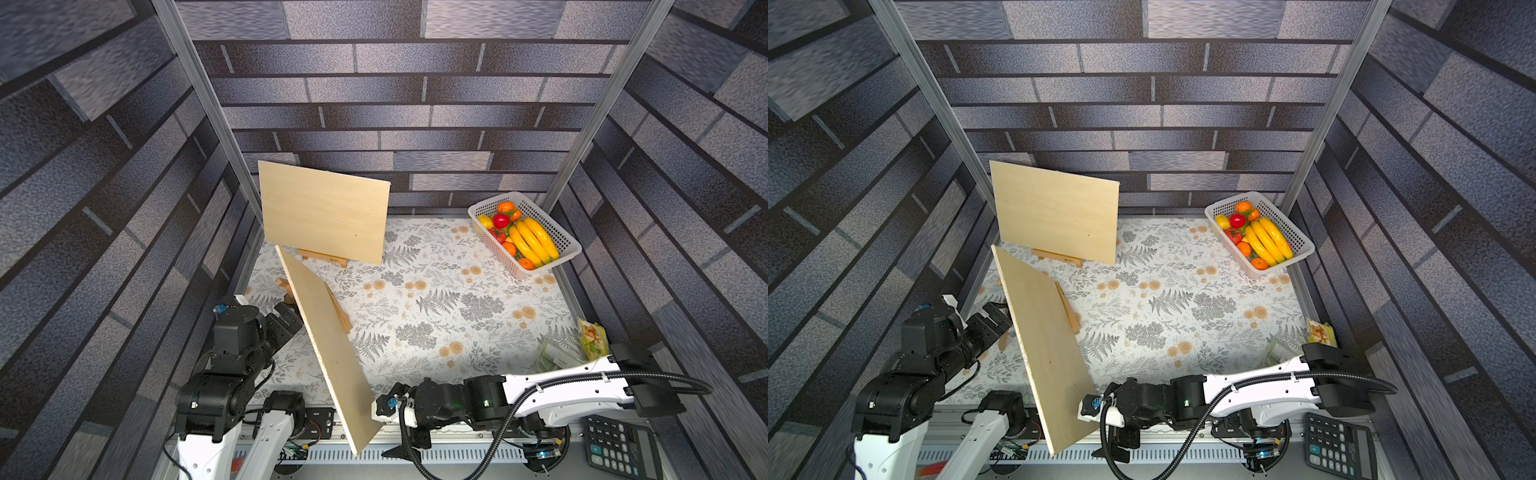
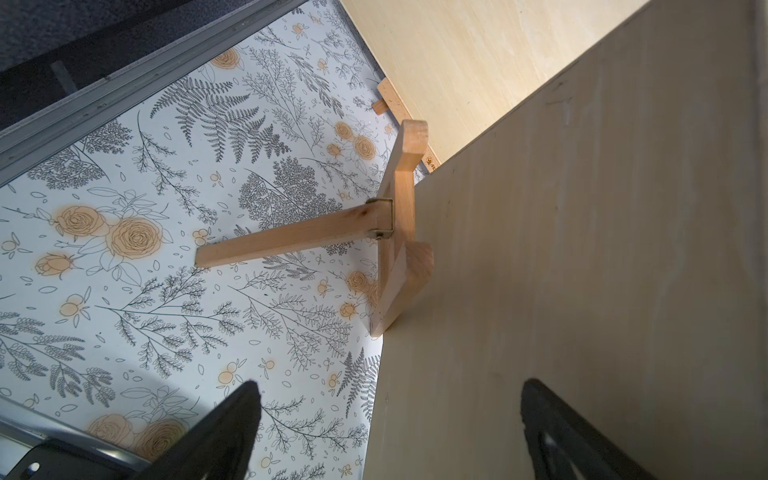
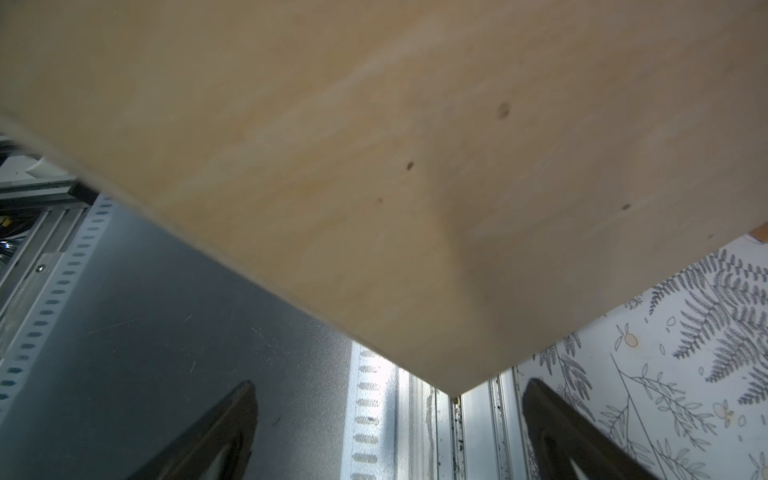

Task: Assemble the easel
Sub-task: Place the drawing board on the easel.

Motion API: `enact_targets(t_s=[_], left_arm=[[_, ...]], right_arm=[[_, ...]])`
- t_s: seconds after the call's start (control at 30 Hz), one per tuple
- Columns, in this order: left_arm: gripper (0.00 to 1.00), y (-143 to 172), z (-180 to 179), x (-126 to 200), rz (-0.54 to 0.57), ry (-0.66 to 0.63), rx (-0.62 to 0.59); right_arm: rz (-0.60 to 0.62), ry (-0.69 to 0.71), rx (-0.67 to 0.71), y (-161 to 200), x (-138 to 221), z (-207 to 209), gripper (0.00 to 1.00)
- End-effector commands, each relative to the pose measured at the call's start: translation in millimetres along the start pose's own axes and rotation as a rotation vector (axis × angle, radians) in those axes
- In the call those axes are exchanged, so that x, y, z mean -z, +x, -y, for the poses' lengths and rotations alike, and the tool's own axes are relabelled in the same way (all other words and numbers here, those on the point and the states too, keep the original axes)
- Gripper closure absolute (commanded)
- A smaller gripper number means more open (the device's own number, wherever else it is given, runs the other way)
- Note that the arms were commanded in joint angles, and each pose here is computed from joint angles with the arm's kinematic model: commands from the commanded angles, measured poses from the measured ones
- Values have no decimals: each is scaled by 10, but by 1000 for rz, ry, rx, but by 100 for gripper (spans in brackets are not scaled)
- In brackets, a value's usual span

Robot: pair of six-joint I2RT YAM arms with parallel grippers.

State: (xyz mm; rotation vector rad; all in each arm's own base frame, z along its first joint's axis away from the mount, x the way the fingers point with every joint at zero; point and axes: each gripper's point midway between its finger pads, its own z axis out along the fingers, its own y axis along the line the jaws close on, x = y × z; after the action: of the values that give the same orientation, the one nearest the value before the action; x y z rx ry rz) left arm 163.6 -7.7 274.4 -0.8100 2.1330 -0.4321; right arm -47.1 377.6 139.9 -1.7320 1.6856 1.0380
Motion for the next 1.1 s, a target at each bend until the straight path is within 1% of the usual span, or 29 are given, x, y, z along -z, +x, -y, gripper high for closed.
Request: enact_targets(t_s=[0.0,0.27,0.5,0.73,1.07], left_arm=[[1,8,18,-64,-18,-2,-14],[1,13,8,-77,-18,-4,-13],[0,0,9,-80,-13,-5,-14],[0,-46,48,-108,-7,0,-20],[0,-123,56,-129,13,1,-13]], right_arm=[[101,16,39,-292,-50,-4,0],[136,104,4,-415,-59,360,0],[152,113,6,-558,-81,525,0],[183,165,23,-750,54,753,0],[175,116,30,-948,29,954,0]])
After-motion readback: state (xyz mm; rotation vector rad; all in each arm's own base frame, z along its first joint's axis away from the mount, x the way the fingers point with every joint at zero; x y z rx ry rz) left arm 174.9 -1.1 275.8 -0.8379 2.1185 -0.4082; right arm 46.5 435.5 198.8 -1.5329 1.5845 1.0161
